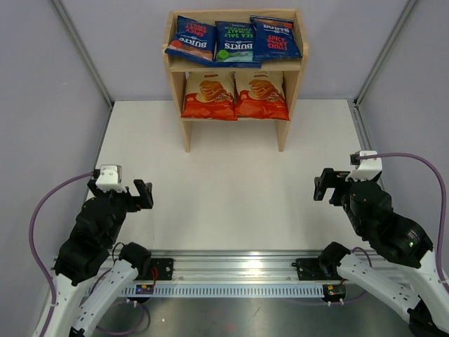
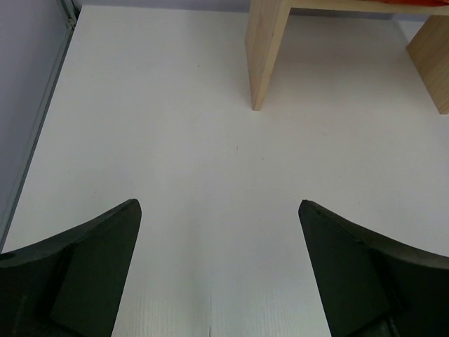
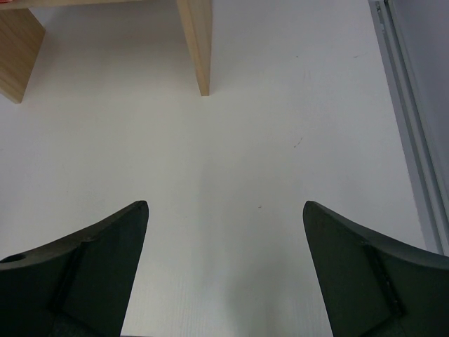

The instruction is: Place and organize the chips bags onto the shelf

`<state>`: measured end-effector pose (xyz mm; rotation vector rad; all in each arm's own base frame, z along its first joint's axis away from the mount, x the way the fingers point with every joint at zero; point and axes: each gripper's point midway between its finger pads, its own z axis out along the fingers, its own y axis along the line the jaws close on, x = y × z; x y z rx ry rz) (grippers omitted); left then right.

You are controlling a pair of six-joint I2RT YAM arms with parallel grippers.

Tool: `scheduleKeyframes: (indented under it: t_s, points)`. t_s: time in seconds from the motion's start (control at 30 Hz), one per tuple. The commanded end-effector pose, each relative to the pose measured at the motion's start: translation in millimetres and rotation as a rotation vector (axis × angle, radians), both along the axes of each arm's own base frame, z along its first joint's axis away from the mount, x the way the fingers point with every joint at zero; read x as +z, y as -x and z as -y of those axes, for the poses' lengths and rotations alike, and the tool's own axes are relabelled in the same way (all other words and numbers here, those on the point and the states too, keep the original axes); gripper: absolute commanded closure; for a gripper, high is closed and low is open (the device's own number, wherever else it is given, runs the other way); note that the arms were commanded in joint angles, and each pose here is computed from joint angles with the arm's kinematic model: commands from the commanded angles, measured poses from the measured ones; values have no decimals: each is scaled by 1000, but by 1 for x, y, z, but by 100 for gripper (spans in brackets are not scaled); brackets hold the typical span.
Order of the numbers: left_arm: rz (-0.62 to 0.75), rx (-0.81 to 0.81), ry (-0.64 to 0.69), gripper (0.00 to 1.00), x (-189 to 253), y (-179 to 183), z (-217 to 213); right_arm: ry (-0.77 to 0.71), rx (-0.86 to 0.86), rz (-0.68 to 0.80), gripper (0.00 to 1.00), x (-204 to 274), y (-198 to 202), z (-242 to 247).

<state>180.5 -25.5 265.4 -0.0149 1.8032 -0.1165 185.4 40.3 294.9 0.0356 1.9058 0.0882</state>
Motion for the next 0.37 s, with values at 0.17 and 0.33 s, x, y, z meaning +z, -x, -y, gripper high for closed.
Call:
scheduleKeyframes:
  t_s: [0.17, 0.33]
  points:
    - [19, -10, 7, 1, 5, -7, 5, -6, -22, 28, 1, 5, -3, 3]
    - [26, -8, 8, 1, 6, -7, 4, -7, -21, 30, 0, 4, -4, 2]
